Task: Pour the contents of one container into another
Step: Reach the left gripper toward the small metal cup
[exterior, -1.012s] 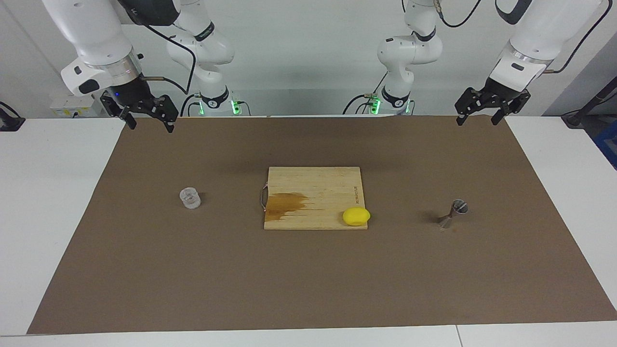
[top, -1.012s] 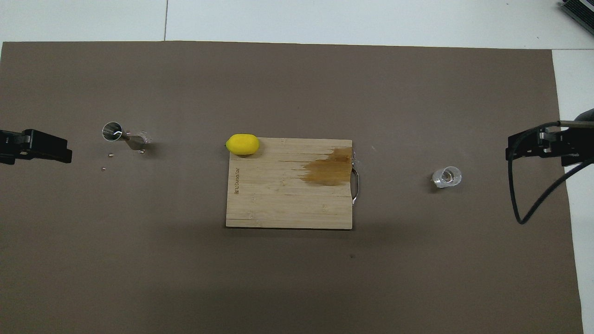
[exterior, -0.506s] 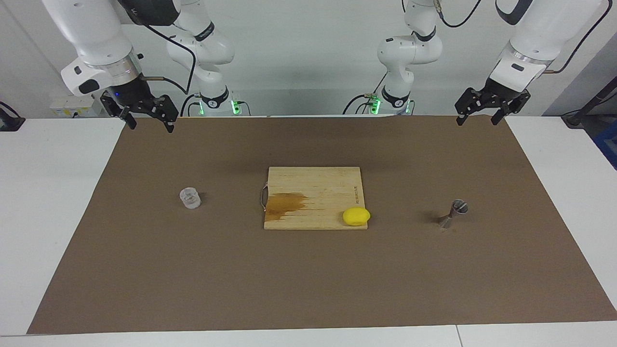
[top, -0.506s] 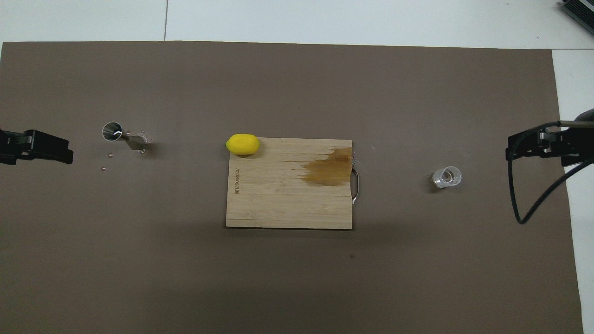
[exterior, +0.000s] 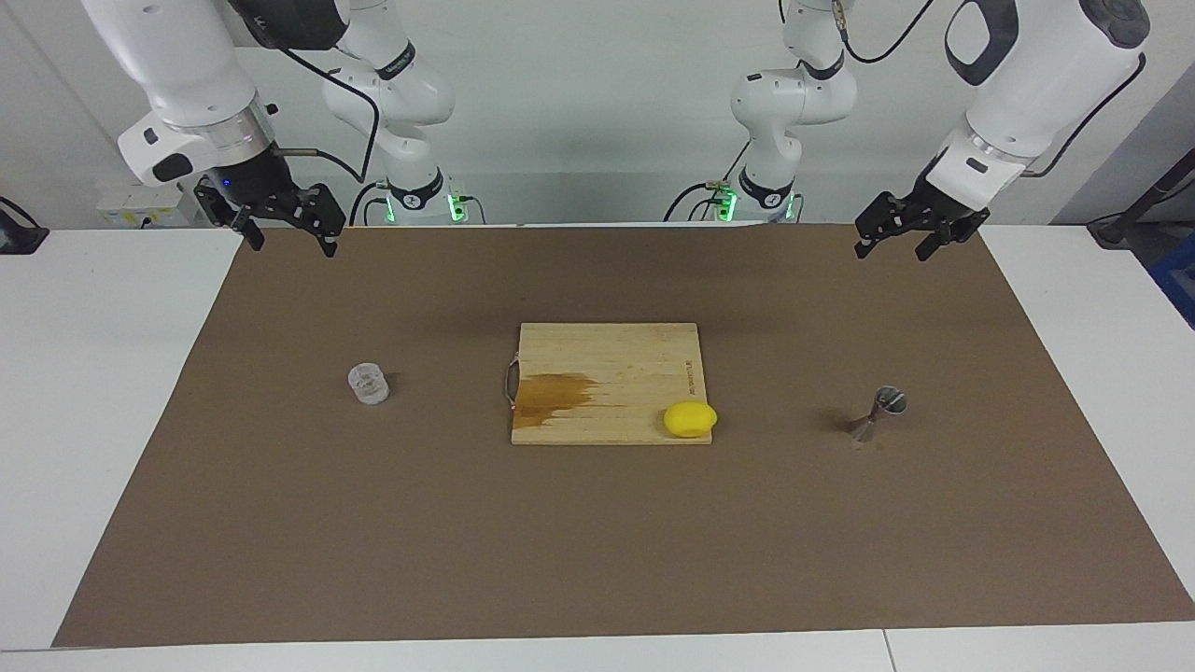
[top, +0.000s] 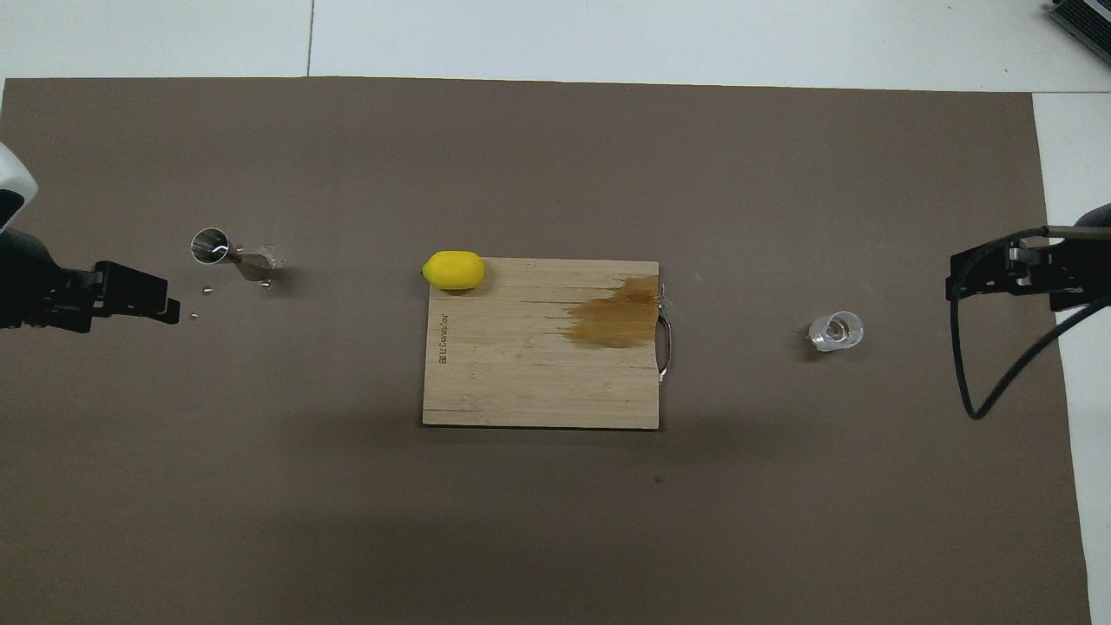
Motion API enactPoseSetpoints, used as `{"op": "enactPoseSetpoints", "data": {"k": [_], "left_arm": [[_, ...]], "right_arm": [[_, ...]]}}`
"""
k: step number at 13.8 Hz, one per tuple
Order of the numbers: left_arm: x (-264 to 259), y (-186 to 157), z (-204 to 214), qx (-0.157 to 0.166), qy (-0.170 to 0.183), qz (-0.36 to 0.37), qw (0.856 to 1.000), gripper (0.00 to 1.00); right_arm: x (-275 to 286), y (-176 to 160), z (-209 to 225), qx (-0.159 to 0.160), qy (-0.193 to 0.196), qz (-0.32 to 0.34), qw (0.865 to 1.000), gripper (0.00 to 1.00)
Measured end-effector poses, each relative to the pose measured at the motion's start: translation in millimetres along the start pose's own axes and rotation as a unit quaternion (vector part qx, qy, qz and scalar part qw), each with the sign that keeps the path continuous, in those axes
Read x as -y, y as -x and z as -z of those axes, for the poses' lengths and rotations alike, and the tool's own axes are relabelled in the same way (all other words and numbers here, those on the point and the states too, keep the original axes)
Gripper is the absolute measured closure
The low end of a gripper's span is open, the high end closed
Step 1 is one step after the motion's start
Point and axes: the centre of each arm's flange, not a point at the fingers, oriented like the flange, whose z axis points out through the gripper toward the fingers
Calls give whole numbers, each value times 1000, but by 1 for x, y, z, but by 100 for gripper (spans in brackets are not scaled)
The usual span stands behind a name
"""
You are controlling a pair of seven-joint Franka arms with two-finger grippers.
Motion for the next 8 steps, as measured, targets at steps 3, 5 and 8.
{"op": "enactPoseSetpoints", "data": {"k": [3,5,8], "left_arm": [[55,-1,-24,25,61,80,995,0],[83,-3,-39,42,100,183,977,0],[97,-14,-60,67,151,339,926,0]], "right_arm": [[0,0,0,0,0,0,1000,0],[0,0,0,0,0,0,1000,0],[0,0,0,0,0,0,1000,0]]}}
